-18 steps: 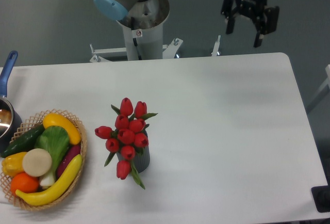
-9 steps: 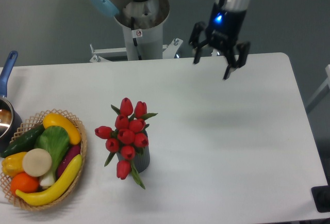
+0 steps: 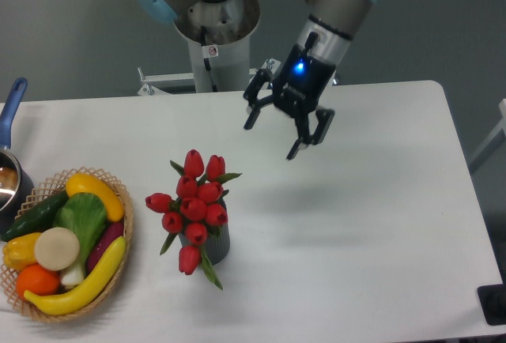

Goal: Pick up the flowers from the vase
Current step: 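Move the open gripper down toward the red tulip stems in the vase, then close the gripper around the tulip stems just above the vase rim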

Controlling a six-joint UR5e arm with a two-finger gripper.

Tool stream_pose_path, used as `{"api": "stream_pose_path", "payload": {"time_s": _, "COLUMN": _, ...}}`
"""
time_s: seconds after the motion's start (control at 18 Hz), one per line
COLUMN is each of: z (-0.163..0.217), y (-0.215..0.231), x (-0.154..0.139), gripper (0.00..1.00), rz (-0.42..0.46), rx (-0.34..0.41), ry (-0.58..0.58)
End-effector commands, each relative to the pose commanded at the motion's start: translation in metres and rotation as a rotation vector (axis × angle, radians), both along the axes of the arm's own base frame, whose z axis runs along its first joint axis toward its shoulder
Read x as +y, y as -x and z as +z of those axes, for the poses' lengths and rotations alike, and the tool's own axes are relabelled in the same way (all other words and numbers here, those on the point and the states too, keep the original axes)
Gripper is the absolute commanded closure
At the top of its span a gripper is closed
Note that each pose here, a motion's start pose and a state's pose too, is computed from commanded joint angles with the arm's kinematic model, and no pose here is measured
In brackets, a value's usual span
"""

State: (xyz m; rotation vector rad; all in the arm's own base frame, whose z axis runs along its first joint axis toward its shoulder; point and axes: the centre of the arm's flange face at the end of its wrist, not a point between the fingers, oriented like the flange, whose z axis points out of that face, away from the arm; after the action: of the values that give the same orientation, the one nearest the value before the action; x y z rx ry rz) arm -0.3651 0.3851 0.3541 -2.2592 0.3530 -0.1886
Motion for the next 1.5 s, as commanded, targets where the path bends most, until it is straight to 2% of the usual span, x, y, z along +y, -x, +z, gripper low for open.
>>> {"api": "stream_pose_path", "payload": {"time_s": 0.11, "z": -0.007, "y": -0.003, "x": 0.012, "gripper": 0.0, "rz": -0.021, "rx": 0.032, "ry": -0.021}}
{"api": "stream_pose_path", "payload": {"time_s": 0.28, "z": -0.017, "y": -0.013, "x": 0.035, "gripper": 0.0, "rz": -0.066, "rx": 0.011, "ry": -0.058}}
{"api": "stream_pose_path", "payload": {"time_s": 0.56, "z": -0.026, "y": -0.014, "x": 0.042, "gripper": 0.0, "rz": -0.075, "rx": -0.033, "ry": -0.089}}
{"api": "stream_pose_path", "payload": {"time_s": 0.78, "z": -0.032, "y": -0.014, "x": 0.054, "gripper": 0.0, "rz": -0.089, "rx": -0.022, "ry": -0.097}}
{"api": "stream_pose_path", "payload": {"time_s": 0.89, "z": -0.037, "y": -0.013, "x": 0.067, "gripper": 0.0, "rz": -0.107, "rx": 0.008, "ry": -0.113}}
{"api": "stream_pose_path", "payload": {"time_s": 1.11, "z": -0.033, "y": -0.01, "x": 0.083, "gripper": 0.0, "rz": -0.087, "rx": -0.023, "ry": -0.104}}
{"api": "stream_pose_path", "payload": {"time_s": 1.5, "z": -0.04, "y": -0.021, "x": 0.095, "gripper": 0.0, "rz": -0.111, "rx": -0.041, "ry": -0.096}}
